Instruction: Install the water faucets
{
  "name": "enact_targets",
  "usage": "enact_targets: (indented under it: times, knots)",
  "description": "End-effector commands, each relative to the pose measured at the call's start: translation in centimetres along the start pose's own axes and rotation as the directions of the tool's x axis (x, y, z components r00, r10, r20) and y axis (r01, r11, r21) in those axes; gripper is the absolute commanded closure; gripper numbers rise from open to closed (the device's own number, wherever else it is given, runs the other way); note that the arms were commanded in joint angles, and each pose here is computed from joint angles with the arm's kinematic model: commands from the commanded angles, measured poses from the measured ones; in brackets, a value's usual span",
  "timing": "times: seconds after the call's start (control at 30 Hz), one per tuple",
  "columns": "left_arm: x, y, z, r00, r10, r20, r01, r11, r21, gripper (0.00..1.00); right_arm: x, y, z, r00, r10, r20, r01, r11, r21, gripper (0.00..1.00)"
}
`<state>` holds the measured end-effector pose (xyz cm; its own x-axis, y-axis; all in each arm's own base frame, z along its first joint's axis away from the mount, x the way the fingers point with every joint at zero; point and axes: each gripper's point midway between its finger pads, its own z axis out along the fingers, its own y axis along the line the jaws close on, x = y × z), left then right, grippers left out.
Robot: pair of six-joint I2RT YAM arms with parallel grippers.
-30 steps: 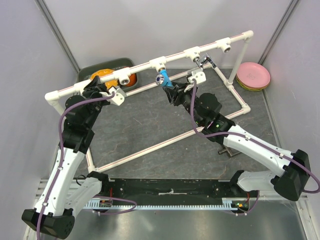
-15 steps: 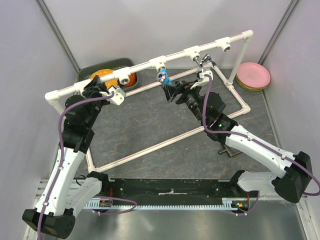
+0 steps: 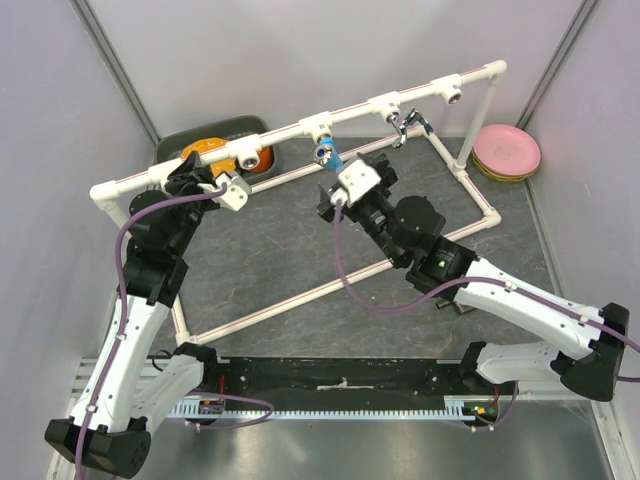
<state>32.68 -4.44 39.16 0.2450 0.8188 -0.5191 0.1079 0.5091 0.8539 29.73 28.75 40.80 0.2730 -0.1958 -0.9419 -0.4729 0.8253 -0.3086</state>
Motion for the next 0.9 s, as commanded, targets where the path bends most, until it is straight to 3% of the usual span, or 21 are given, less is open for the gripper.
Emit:
enact_targets:
  times: [0.0,0.2,0.5,0.7,0.8,0.83,0.87]
  knots:
    - [1.2,-1.6,-0.3,0.980,-0.191,-0.047,0.192,0.981,0.010,0.98,1.4,-0.7,0.4,0.920,-0.390,-0.045,0.392,0.918,0.065,0.04]
    - [1.2,-1.6,-0.4,0.981,-0.190,-0.046,0.190,0.982,0.009,0.98,2.5,-0.5,1.9,0.857,-0.515,-0.024,0.512,0.845,0.154,0.12]
    - [1.2,-1.5,-0.4,0.981,-0.190,-0.046,0.190,0.982,0.007,0.98,1.0,-0.2,3.3,0.860,-0.509,0.037,0.491,0.846,0.209,0.20]
    - [1.3,-1.6,-0.4,0.980,-0.191,-0.046,0.192,0.981,0.009,0.98,0.8,0.1,3.8,0.865,-0.500,0.039,0.484,0.852,0.198,0.34]
    - [1.3,-1.6,-0.4,0.980,-0.191,-0.046,0.192,0.981,0.011,0.98,0.8,0.1,3.8,0.875,-0.482,0.045,0.465,0.863,0.198,0.55]
    - [1.2,-1.6,-0.3,0.980,-0.193,-0.044,0.193,0.981,0.011,0.98,0.7,0.1,3.8,0.879,-0.475,0.049,0.457,0.867,0.196,0.68]
    - [1.2,-1.6,-0.3,0.980,-0.193,-0.044,0.193,0.981,0.013,0.98,0.8,0.3,3.9,0.889,-0.455,0.054,0.438,0.878,0.193,0.74]
